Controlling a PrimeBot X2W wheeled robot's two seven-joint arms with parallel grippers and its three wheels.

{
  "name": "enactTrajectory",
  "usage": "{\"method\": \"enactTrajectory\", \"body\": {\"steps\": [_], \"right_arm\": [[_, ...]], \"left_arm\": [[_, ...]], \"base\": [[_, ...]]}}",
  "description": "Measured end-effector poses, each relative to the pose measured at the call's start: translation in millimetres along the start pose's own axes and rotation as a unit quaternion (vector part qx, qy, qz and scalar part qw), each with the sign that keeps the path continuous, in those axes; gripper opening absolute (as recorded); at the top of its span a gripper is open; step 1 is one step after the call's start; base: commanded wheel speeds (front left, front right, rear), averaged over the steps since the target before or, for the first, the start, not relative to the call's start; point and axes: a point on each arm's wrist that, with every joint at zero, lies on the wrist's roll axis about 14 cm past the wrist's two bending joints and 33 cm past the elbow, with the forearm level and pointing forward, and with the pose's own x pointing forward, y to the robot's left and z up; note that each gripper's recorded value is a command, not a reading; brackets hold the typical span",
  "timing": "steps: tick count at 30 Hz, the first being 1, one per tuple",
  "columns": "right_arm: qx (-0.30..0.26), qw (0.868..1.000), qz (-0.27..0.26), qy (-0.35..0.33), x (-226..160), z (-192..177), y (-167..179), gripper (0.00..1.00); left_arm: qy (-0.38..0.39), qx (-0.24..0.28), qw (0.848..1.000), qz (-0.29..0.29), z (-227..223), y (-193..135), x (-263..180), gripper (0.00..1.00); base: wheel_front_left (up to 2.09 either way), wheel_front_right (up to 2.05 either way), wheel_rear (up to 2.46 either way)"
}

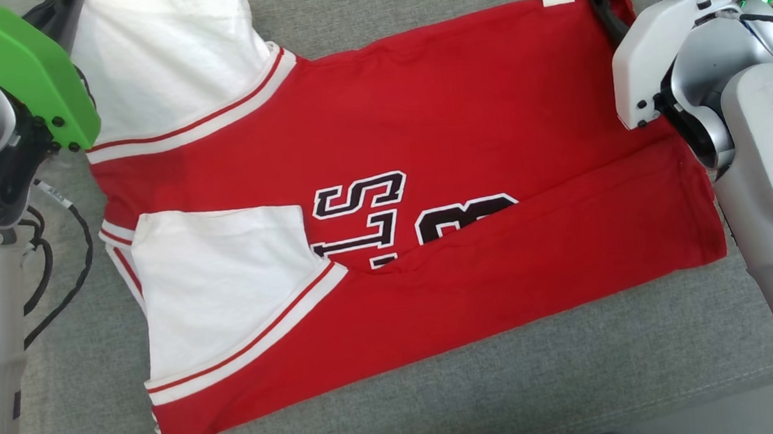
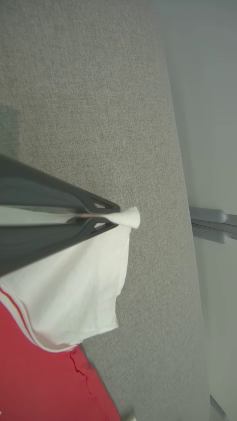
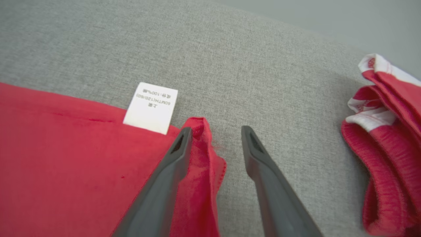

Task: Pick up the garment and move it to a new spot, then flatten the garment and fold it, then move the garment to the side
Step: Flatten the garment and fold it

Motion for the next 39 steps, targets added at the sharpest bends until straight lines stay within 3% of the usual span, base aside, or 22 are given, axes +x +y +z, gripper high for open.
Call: {"method": "enactTrajectory", "body": {"steps": [2,3,18,28,39], "right_arm": [[0.002,1.0,0.006,0.007,0,0,3,0.08],[0.004,1.0,0.007,0.01,-1,0,3,0.0],[0.126,0.992,-0.029,-0.009,-17,16,-38,0.0],[0.169,0.981,-0.021,-0.093,-39,52,-39,0.0],[0.242,0.96,0.002,-0.137,-88,19,-13,0.0]], "left_arm": [[-0.006,-0.002,1.0,0.0,3,-1,-4,0.0],[-0.008,-0.002,1.0,0.001,4,-1,-6,0.0],[-0.064,-0.004,0.998,0.02,31,7,-27,0.0],[-0.137,-0.007,0.991,0.005,55,-4,-53,0.0],[-0.167,-0.045,0.985,-0.02,1,-34,-114,0.0]], "base": [[0.0,0.0,0.0],[0.0,0.0,0.0],[0.0,0.0,0.0],[0.0,0.0,0.0],[0.0,0.0,0.0]]}}
